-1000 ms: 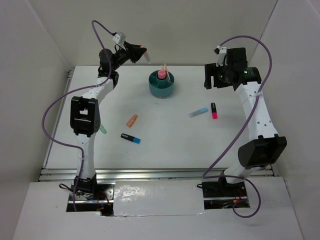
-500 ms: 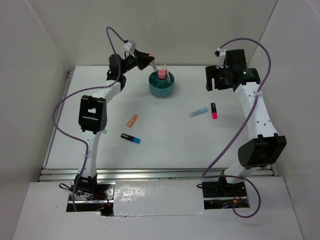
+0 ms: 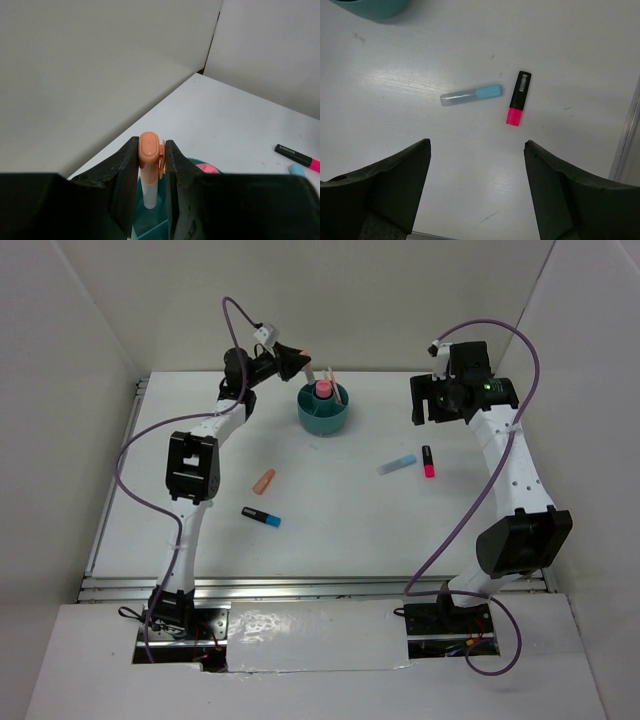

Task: Sort the stationery into containers
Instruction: Place the pen in the storage box.

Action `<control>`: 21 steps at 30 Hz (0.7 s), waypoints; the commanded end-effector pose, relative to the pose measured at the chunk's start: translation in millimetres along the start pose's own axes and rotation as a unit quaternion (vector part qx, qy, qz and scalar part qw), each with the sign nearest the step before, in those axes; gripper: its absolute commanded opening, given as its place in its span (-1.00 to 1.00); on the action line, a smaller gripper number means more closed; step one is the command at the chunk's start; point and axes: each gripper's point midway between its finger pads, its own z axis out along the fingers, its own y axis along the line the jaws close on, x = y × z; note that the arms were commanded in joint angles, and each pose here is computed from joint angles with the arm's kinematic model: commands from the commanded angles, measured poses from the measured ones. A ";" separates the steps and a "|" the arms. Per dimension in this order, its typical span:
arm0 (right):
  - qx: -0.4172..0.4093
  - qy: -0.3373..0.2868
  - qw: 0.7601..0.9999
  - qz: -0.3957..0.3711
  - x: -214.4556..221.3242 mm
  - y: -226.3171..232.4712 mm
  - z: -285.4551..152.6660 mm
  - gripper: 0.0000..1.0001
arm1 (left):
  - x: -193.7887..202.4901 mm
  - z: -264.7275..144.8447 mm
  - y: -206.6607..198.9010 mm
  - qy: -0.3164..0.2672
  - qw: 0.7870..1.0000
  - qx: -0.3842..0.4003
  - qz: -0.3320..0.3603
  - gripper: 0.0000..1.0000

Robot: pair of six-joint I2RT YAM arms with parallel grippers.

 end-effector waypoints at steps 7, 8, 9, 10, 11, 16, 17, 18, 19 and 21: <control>-0.014 0.005 1.000 -0.025 3.5 9.3 2.7 0.63 | 4.5 11.1 -11.1 -0.009 0.999 0.019 0.034 -0.65; -0.015 0.007 0.999 -0.028 4.1 10.0 3.3 0.63 | 7.9 11.4 -10.7 -0.007 0.999 0.018 0.032 -0.60; -0.018 0.013 0.999 -0.030 7.4 11.1 4.4 0.62 | 9.5 11.1 -10.3 -0.006 0.999 0.017 0.031 -0.50; -0.020 0.015 0.999 -0.037 8.8 12.6 5.0 0.61 | 11.4 11.0 -8.5 -0.005 0.999 0.013 0.030 -0.48; -0.020 0.019 0.999 -0.042 11.4 14.4 6.4 0.60 | 10.4 11.0 -8.1 -0.005 1.000 0.010 0.028 -0.46; -0.021 0.027 0.998 -0.056 15.2 19.3 10.7 0.57 | 6.2 12.3 -6.7 -0.007 0.999 0.008 0.036 -0.14; -0.024 0.029 0.997 -0.060 16.2 20.2 10.3 0.57 | 6.1 11.4 -6.7 -0.006 0.999 0.009 0.035 -0.04; -0.020 0.029 0.997 -0.063 16.0 17.9 9.8 0.57 | -1.7 10.5 -6.5 -0.011 0.999 0.008 0.040 0.04; -0.018 0.030 0.997 -0.066 16.1 17.2 11.0 0.57 | -2.3 9.1 -6.7 -0.010 0.999 0.008 0.041 0.15; -0.019 0.032 0.997 -0.074 17.5 16.5 11.4 0.54 | -12.7 5.1 -6.6 -0.016 0.999 0.011 0.050 0.35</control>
